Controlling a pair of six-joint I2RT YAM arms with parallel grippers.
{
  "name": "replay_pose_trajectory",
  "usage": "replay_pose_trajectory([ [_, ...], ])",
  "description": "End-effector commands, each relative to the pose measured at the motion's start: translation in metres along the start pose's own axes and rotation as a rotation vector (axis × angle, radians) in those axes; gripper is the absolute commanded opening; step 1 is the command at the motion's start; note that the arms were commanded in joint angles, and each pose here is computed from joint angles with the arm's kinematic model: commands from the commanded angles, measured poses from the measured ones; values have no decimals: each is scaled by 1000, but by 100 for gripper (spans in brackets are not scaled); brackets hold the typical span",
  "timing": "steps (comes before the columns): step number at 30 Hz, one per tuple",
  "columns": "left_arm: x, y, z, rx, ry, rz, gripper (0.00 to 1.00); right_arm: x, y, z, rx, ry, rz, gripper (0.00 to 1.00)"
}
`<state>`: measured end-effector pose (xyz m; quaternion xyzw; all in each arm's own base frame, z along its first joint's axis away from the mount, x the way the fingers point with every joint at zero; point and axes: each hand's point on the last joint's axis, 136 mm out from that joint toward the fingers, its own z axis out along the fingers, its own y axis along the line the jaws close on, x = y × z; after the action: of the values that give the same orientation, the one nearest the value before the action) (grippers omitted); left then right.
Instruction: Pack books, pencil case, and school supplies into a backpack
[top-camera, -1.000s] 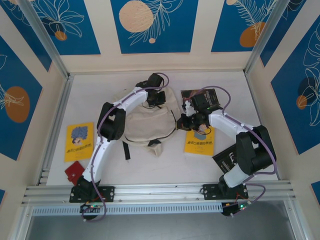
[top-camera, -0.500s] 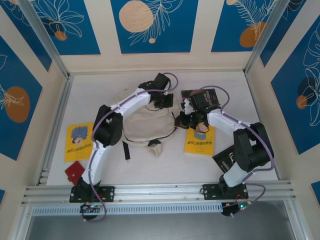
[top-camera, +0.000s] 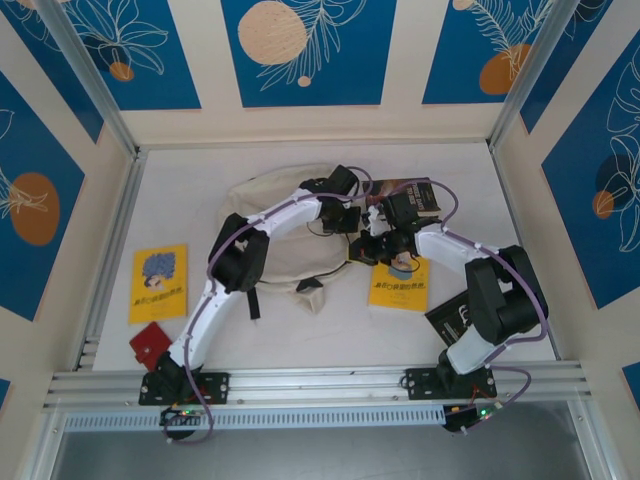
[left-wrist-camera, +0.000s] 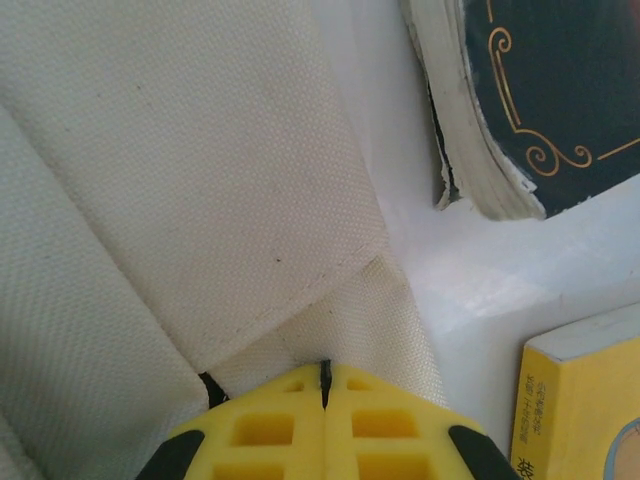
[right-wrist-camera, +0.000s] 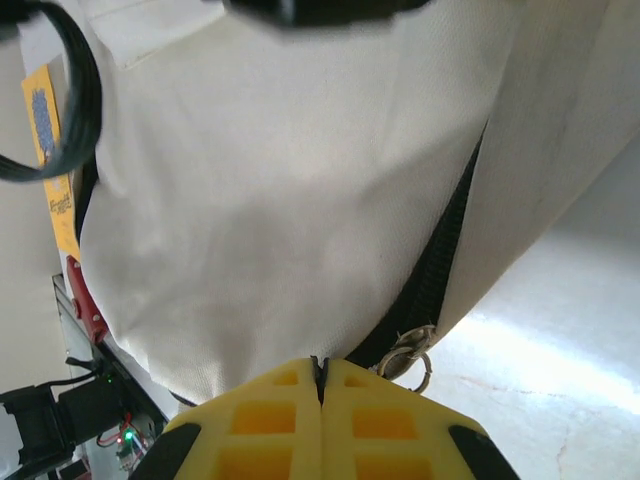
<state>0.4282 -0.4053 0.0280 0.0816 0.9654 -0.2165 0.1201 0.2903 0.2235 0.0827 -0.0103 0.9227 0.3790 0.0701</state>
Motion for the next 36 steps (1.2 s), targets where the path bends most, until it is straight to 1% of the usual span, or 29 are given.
replay_pose_trajectory([
  [1,22,38,28,-141,68,-56,0,21,28,-5,-120,47,-13,0],
  [6,21,40,31,-158,64,-71,0,35,55,2,-220,68,-31,0],
  [14,20,41,34,-154,63,-86,0,54,90,23,-299,103,-70,0],
  [17,13,34,28,-126,51,-81,0,52,87,26,-272,90,-53,0],
  [20,-4,16,6,-58,18,-58,0,40,69,18,-185,24,-7,1],
  [22,-20,1,-18,7,-16,-44,0,35,54,10,-103,-19,26,13],
  [24,-37,-15,-49,75,-59,-24,9,29,41,0,-38,-65,53,26],
  [28,-58,-26,-102,156,-113,-9,27,21,26,-16,-4,-118,104,46],
  [30,-62,-19,-123,146,-134,-6,32,16,19,-23,11,-137,138,49],
  [32,-59,-11,-138,126,-145,-7,34,9,14,-30,22,-159,164,50],
  [34,-52,-3,-151,103,-161,6,36,2,10,-35,39,-173,193,52],
  [36,-36,5,-162,78,-161,18,38,-7,8,-40,52,-183,212,53],
])
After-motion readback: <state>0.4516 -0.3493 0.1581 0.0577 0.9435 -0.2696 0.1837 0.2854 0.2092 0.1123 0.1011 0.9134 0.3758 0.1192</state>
